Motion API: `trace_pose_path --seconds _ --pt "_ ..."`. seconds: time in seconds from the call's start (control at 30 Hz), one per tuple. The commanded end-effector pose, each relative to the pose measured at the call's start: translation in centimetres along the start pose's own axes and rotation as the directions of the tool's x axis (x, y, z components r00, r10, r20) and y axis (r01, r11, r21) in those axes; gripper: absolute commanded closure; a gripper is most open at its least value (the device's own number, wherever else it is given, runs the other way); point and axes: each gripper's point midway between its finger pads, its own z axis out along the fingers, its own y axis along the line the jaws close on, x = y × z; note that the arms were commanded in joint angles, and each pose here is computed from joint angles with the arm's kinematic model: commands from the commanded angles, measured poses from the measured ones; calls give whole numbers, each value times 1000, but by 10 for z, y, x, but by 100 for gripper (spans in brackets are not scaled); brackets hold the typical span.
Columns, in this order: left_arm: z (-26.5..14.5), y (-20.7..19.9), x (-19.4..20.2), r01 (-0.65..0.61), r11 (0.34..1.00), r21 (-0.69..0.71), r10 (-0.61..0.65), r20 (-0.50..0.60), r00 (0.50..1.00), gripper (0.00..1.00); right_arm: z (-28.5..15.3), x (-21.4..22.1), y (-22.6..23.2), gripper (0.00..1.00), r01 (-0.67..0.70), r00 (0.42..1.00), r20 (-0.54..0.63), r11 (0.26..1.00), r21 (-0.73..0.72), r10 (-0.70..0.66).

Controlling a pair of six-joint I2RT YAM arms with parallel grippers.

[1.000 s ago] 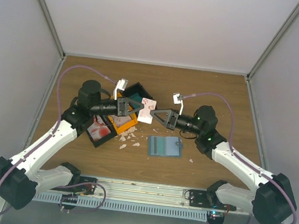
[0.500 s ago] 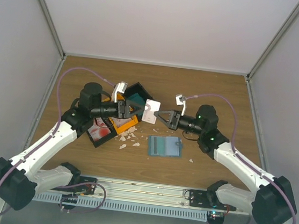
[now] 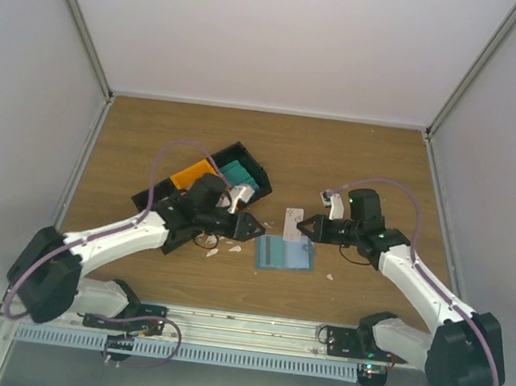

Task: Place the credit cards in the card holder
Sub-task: Pick up the credit card from the storage box, then insert the credit card into the card holder.

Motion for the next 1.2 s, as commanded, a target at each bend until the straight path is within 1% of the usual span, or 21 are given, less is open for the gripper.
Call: trace_pose_path --seconds 0.0,0.17,0.37,0.53,0.7,0.9,1.07,1.17 --pt "34 12 8 -55 996 -69 53 -20 998 58 7 39 -27 99 -44 989 -141 998 52 51" --pt "58 27 20 -69 988 -141 60 -67 996 63 23 62 -41 99 -105 967 -229 994 40 111" --pt "72 52 32 -91 973 -213 63 -134 989 64 32 62 -53 99 -110 960 -253 992 61 122" --pt "80 60 40 -78 972 -223 43 -161 986 63 35 67 -65 99 -114 947 -287 986 118 144" --pt "85 69 46 -69 964 -255 21 -184 983 63 38 64 -64 100 -128 948 -280 986 103 152" --pt "87 80 51 -67 950 -305 7 -194 981 72 46 62 -56 100 -183 942 -280 982 40 187" --pt "91 88 59 -77 936 -344 1 -216 976 78 50 64 -59 100 -241 929 -279 970 42 243" --pt "92 93 64 -88 924 -372 1 -227 974 84 52 68 -62 100 -279 918 -279 959 56 283"
